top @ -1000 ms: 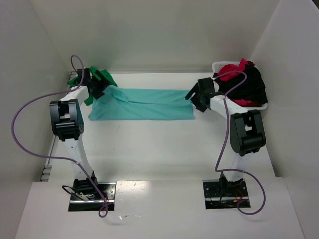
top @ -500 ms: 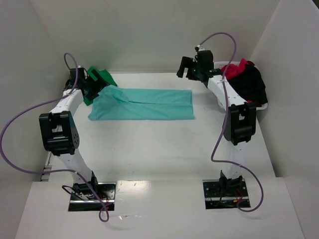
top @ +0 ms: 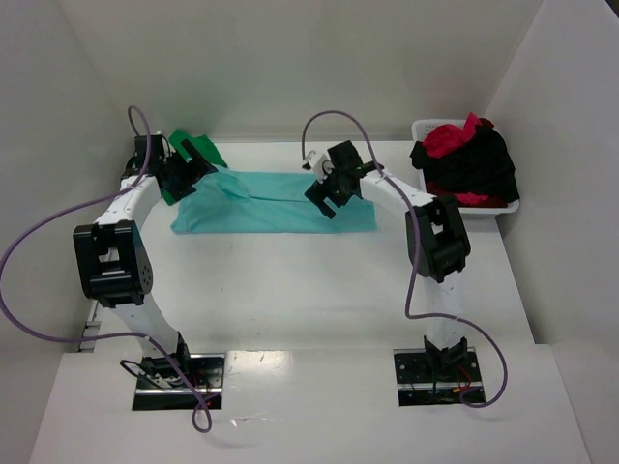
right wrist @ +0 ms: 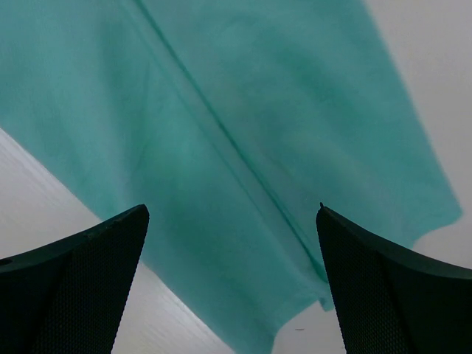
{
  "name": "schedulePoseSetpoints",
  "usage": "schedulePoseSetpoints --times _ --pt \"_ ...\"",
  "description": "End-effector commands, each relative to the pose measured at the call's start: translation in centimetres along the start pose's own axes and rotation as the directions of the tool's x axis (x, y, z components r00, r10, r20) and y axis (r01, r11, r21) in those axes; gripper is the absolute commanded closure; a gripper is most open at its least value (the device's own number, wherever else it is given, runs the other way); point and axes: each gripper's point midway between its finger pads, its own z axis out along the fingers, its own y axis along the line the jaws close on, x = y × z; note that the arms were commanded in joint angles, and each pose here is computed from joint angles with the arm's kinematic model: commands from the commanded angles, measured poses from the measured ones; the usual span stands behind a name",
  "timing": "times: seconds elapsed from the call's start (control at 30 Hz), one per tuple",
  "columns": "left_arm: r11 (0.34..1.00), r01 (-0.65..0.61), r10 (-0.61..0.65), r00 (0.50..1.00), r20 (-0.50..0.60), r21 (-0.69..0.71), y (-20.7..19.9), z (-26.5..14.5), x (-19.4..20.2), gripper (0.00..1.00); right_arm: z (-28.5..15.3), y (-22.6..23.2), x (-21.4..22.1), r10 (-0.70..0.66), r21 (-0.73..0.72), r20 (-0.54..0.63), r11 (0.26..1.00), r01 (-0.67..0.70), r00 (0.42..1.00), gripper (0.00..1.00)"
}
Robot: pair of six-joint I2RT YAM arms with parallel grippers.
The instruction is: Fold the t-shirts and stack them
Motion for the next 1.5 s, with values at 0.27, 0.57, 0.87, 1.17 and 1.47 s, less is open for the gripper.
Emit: schedulePoseSetpoints --times 0.27,0.57,0.87,1.17,1.47 --pt "0.998 -0.027 0.026 1.0 0.013 0.058 -1.1 -1.6 -1.3 0.0 4.9 -2.3 2.7 -0.091 0.081 -0.087 0.992 0.098 0.992 0.0" --pt "0.999 -0.019 0.02 1.0 -0.024 0.034 -0.4 -0.2 -1.1 0.0 6.1 -0.1 4.2 -0.065 0.033 -0.125 0.997 0.07 0.99 0.0" --pt "0.999 -0.035 0.035 0.999 -0.011 0.001 0.1 -0.1 -1.6 0.0 4.6 4.6 4.1 -0.145 -0.026 -0.122 0.989 0.143 0.982 0.0" --pt "0.999 -0.049 0.049 0.999 -0.022 -0.006 0.5 0.4 -1.5 0.0 3.5 13.1 3.2 -0.245 -0.167 -0.095 0.959 0.227 0.965 0.0" --pt "0.992 -0.055 0.048 0.997 -0.059 -0.115 3.3 0.7 0.0 0.0 -0.6 21.9 3.1 -0.163 -0.356 -0.079 0.926 0.125 0.983 0.0"
